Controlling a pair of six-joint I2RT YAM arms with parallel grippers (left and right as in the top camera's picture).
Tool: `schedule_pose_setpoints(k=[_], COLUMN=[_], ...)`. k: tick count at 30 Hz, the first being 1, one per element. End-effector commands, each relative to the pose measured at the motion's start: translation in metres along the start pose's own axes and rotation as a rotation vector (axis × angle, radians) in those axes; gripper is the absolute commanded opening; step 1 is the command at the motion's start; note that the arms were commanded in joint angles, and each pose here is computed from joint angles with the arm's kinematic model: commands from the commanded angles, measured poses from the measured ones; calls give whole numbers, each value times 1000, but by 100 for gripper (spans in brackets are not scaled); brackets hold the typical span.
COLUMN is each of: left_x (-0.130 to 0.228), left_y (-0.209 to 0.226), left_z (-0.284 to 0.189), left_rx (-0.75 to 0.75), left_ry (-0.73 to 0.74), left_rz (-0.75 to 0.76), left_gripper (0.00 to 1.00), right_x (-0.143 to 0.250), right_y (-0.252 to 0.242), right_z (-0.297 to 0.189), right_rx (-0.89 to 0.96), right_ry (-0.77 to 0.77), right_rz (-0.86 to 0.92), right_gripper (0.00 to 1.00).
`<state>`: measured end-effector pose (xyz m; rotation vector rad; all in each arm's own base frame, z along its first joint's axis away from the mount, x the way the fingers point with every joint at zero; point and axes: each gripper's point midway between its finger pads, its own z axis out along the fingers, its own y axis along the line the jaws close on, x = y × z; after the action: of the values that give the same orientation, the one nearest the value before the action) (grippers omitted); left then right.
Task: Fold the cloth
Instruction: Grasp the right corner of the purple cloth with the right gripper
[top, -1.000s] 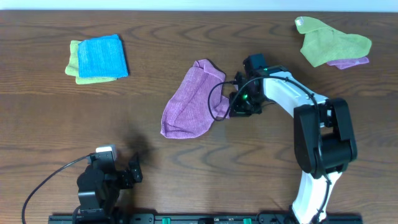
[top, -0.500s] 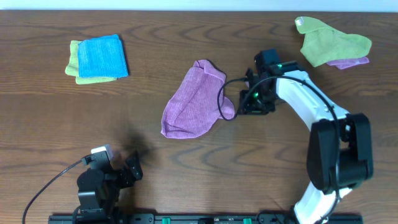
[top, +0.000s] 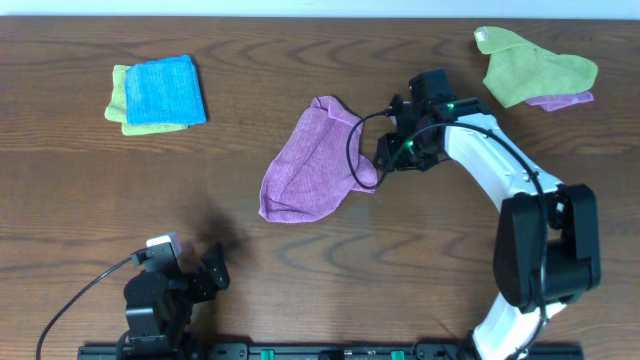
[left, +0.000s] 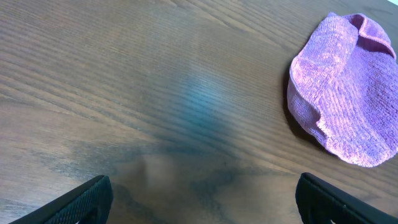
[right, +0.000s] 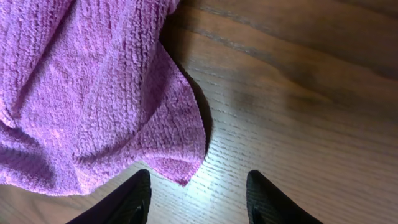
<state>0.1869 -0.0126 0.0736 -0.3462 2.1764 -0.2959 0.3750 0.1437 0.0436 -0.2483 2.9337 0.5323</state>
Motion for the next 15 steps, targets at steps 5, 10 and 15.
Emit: schedule_pose_setpoints(k=[5,10,15], left_x=[4,4,4], left_y=[0,0,0], left_z=[2,2,2], left_rx=[6,6,6], left_ry=[9,9,9], left_rz=[-13,-28,-28], left_gripper=[95,95,95], right_x=[11,8,6], right_y=[0,8,15], right_z=[28,31,34], right_rx=[-63,-86,-91], right_ry=[74,63,52], right_rz=[9,-9,-30], right_gripper=[47,48,49])
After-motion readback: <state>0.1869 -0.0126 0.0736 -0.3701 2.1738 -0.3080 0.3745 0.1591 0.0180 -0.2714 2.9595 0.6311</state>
